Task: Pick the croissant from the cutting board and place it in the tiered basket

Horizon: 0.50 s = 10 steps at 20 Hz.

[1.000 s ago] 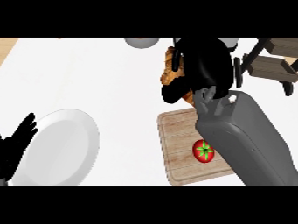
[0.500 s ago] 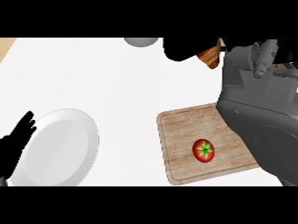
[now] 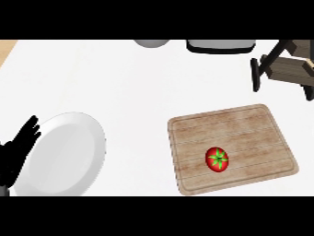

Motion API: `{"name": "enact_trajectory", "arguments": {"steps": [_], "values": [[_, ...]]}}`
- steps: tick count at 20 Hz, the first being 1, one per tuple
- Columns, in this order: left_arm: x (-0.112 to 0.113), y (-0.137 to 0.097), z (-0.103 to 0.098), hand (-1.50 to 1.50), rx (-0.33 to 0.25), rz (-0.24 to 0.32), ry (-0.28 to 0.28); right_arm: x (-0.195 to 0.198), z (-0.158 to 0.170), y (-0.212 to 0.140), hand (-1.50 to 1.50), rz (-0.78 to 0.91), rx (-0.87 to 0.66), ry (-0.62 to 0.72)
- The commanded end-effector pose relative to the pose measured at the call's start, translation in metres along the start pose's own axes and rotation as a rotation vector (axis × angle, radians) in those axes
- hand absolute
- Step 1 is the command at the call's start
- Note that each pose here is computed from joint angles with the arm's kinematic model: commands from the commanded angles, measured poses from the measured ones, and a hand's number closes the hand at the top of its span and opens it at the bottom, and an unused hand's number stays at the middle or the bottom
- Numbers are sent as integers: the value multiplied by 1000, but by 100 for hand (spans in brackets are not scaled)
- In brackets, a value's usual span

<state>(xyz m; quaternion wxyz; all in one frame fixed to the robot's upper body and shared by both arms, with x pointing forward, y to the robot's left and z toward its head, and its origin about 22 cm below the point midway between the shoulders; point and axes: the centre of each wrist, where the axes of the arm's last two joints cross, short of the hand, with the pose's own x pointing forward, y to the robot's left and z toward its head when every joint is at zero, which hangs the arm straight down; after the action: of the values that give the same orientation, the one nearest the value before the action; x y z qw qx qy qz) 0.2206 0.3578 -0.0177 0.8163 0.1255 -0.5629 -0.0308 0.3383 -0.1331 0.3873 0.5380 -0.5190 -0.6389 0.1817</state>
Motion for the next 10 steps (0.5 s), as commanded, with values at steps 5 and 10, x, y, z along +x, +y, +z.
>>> {"name": "enact_trajectory", "arguments": {"steps": [5,10], "values": [[-1,9,5,0,-4,-13,-6,-41,-69,-11,150,52,-73,63],[9,2,-2,0,-8,6,-23,-84,-94,-15,150,-212,-84,83]]}}
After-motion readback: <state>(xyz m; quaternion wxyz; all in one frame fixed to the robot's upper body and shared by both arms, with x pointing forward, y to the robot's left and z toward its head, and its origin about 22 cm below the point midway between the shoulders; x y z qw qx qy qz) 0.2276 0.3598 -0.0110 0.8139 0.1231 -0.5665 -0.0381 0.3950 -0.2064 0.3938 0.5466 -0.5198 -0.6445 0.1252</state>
